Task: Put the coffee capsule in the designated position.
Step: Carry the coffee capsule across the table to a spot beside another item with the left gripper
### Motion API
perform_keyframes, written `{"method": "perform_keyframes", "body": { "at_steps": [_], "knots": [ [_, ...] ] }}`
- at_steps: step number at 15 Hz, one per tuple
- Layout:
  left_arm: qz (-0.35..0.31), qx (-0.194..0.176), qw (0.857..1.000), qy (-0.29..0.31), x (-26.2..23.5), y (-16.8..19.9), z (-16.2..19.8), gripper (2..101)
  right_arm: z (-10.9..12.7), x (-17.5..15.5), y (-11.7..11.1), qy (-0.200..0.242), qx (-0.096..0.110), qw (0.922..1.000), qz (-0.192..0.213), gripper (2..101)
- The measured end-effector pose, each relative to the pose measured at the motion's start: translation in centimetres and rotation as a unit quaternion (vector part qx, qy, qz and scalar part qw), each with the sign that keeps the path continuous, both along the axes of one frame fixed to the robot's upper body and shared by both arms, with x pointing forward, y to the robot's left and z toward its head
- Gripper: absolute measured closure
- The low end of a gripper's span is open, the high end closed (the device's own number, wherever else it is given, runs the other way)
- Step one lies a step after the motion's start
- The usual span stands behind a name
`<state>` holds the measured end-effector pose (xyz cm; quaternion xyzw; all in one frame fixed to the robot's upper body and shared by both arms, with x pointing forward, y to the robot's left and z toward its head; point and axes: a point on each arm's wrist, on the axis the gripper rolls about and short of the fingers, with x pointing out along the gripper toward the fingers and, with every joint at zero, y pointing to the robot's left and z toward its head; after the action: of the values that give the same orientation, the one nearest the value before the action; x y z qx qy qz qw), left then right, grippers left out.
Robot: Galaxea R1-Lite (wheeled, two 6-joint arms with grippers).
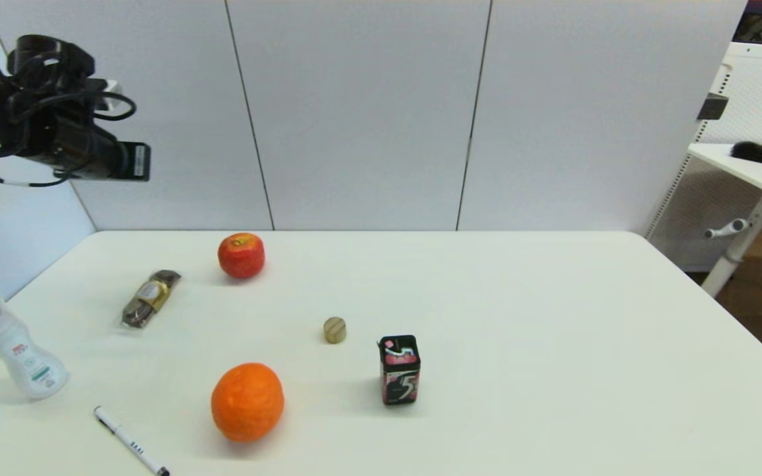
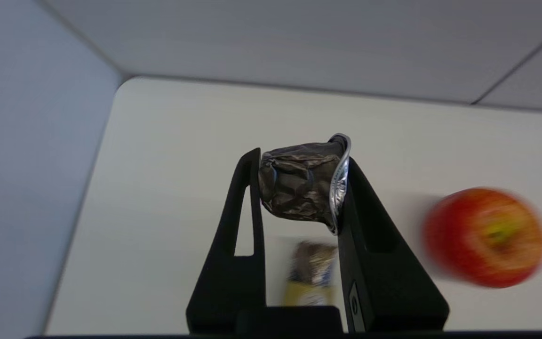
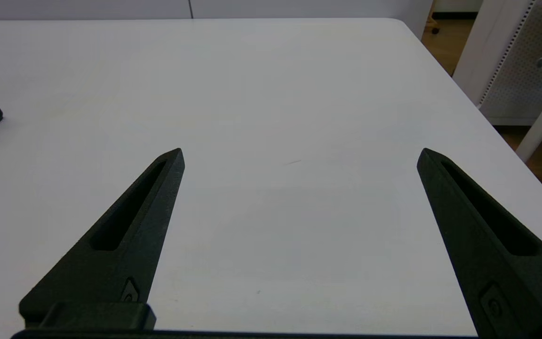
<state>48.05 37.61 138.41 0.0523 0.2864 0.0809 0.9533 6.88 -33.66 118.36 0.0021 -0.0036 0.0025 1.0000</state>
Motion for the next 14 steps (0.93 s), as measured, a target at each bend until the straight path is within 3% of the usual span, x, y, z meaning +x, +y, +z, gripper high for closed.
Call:
{"method": "perform_keyframes", "body": {
  "at_steps": [3,10,14],
  "knots": [
    [0.02,-0.008,0.998,0.052,-0.9,2.5,-2.4,77.8,0.0,0.0,0.0,0.0,0.0,1.0,0.0,4.3],
    [0.036,-0.026,0.987,0.154,-2.5,3.4,-7.5,77.8,0.0,0.0,0.0,0.0,0.0,1.0,0.0,4.3],
    [0.052,-0.026,0.983,0.175,-3.1,4.0,-8.5,77.8,0.0,0.0,0.0,0.0,0.0,1.0,0.0,4.3]
  ]
}}
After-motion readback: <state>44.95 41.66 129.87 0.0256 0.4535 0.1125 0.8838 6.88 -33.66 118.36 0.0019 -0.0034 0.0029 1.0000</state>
